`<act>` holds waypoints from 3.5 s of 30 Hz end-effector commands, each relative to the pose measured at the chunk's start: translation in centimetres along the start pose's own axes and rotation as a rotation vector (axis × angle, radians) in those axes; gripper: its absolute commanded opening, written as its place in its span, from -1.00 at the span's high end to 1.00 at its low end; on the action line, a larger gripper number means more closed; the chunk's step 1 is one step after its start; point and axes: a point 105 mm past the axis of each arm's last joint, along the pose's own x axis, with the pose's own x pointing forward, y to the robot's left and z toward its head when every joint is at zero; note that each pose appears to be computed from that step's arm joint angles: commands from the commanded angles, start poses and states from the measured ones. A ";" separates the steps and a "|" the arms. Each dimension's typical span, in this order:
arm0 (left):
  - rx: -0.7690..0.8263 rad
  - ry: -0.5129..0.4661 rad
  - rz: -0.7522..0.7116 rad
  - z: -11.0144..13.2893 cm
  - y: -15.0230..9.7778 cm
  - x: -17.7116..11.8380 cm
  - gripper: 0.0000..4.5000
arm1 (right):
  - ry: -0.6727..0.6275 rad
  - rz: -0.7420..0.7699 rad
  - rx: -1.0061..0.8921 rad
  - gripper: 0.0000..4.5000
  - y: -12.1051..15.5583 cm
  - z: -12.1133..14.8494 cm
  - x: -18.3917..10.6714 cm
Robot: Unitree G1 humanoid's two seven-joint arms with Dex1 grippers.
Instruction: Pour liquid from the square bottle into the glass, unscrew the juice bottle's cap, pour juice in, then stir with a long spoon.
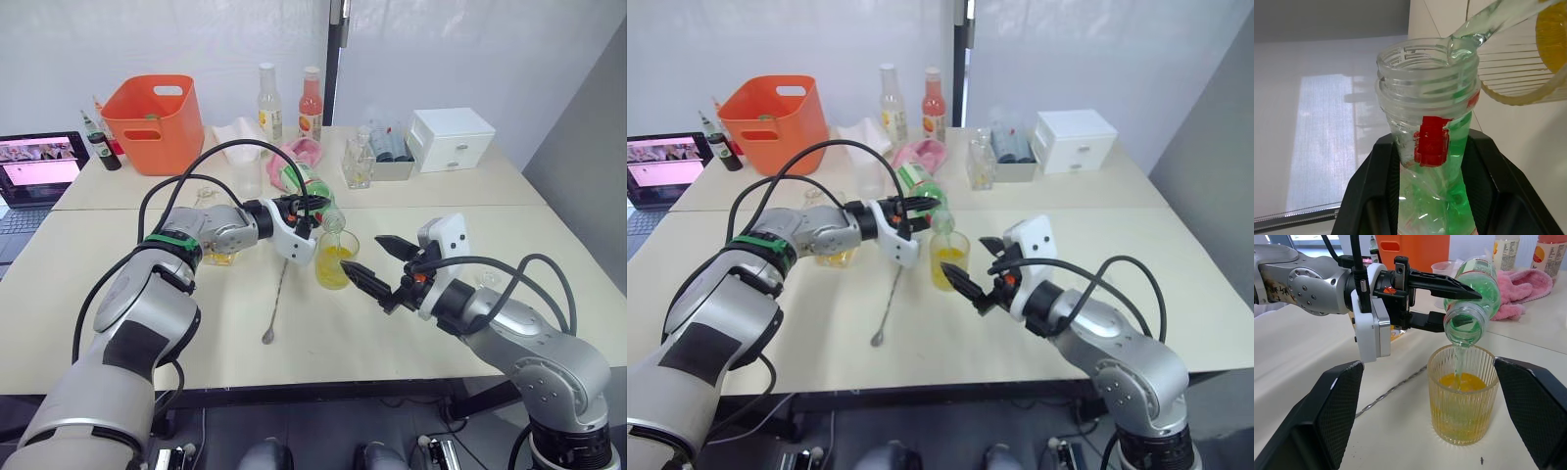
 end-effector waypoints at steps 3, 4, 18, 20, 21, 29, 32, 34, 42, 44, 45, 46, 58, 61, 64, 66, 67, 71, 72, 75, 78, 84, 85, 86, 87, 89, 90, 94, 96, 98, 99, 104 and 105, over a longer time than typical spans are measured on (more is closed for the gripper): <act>-0.065 -0.014 0.047 0.2 2.0 0.3 0.37 | -0.042 0.014 -0.023 -0.99 0.5 1.1 -0.3; -0.089 -0.013 0.043 0.1 1.9 0.2 0.37 | -0.042 0.013 -0.022 -0.99 0.5 1.1 -0.3; -0.374 -0.017 0.132 -1.2 5.6 -1.1 0.37 | -0.038 0.001 -0.025 -0.99 -0.1 1.0 -0.4; -0.434 -0.029 0.146 -1.6 6.8 -1.7 0.37 | -0.036 0.003 -0.026 -0.99 -0.1 1.0 -0.3; -0.456 -0.038 0.149 -1.8 7.4 -2.0 0.37 | -0.036 0.005 -0.026 -0.99 -0.1 1.0 -0.3; -0.786 -0.163 0.082 -2.8 9.9 -5.8 0.37 | -0.017 0.001 -0.072 -0.99 -1.0 1.4 -0.4; -0.896 -0.214 0.036 -2.8 10.1 -7.6 0.37 | -0.001 -0.008 -0.093 -0.99 -1.8 1.4 -0.6; -1.008 -0.243 -0.009 -2.7 10.0 -9.6 0.37 | 0.024 -0.013 -0.115 -0.99 -2.7 1.2 -1.0; -1.303 -0.258 -0.057 -1.0 9.6 -15.4 0.37 | 0.081 0.014 -0.166 -0.99 -4.7 1.0 -1.7; -1.345 -0.231 -0.033 -0.7 9.3 -16.4 0.37 | 0.086 0.022 -0.169 -0.99 -4.9 0.9 -1.7; -1.357 -0.221 -0.026 -0.5 9.2 -16.7 0.37 | 0.087 0.024 -0.170 -0.99 -5.0 0.9 -1.7; -1.375 -0.193 -0.005 -0.4 8.7 -17.4 0.37 | 0.087 0.028 -0.169 -0.99 -5.1 0.9 -1.6; -1.458 0.202 0.276 -2.6 4.2 -25.3 0.37 | 0.070 0.093 -0.143 -0.99 -4.7 0.8 -1.5; -1.445 0.306 0.381 -4.3 3.8 -27.3 0.37 | 0.064 0.131 -0.130 -0.99 -4.0 0.8 -1.7; -1.413 0.347 0.461 -5.9 3.9 -27.7 0.37 | 0.066 0.166 -0.114 -0.99 -3.3 0.7 -1.9; -1.395 0.372 0.507 -7.1 3.9 -27.4 0.37 | 0.067 0.172 -0.112 -0.99 -3.0 0.7 -1.9; -1.387 0.373 0.513 -7.6 3.9 -27.0 0.37 | 0.067 0.172 -0.111 -0.99 -2.9 0.7 -1.8; -1.352 0.404 0.555 -9.6 4.0 -25.3 0.37 | 0.065 0.176 -0.109 -0.99 -2.5 0.8 -1.7; -1.341 0.421 0.563 -10.2 3.8 -25.0 0.37 | 0.065 0.177 -0.109 -0.99 -2.4 0.8 -1.7; -1.341 0.461 0.581 -11.5 3.1 -24.2 0.37 | 0.064 0.173 -0.108 -0.99 -2.2 0.9 -1.7; -1.353 0.477 0.604 -12.4 2.5 -23.6 0.37 | 0.060 0.167 -0.108 -0.99 -2.1 1.0 -1.8; -1.426 0.478 0.638 -13.0 0.9 -23.0 0.37 | 0.059 0.146 -0.109 -0.99 -2.2 1.0 -1.9; -1.435 0.481 0.637 -13.0 0.7 -23.0 0.37 | 0.059 0.144 -0.109 -0.99 -2.2 1.1 -1.9; -1.439 0.483 0.638 -13.0 0.5 -23.0 0.37 | 0.059 0.142 -0.110 -0.99 -2.2 1.1 -1.9; -1.445 0.484 0.639 -13.1 0.4 -23.0 0.37 | 0.059 0.140 -0.110 -0.99 -2.2 1.1 -1.9; -1.462 0.487 0.647 -13.1 0.0 -23.0 0.37 | 0.058 0.136 -0.109 -0.99 -2.3 1.1 -1.9; -1.469 0.487 0.651 -13.1 0.0 -23.0 0.18 | 0.059 0.135 -0.109 -1.00 -2.3 1.1 -1.9; -1.473 0.467 0.666 -13.1 0.2 -23.2 -0.48 | 0.059 0.131 -0.106 -1.00 -2.3 1.2 -2.0; -1.472 0.430 0.684 -13.0 0.9 -23.3 -0.77 | 0.062 0.130 -0.103 -1.00 -2.3 1.1 -1.9; -1.471 0.396 0.695 -12.8 1.6 -23.4 -0.99 | 0.064 0.130 -0.101 -1.00 -2.3 1.0 -1.9; -1.470 0.384 0.695 -12.7 1.8 -23.6 -0.99 | 0.064 0.128 -0.100 -1.00 -2.3 0.9 -1.9; -1.475 0.368 0.688 -11.8 2.1 -25.4 -0.99 | 0.067 0.100 -0.096 -1.00 -2.9 0.9 -2.4; -1.479 0.373 0.681 -11.5 2.0 -26.0 -0.99 | 0.069 0.087 -0.094 -1.00 -3.2 0.9 -2.6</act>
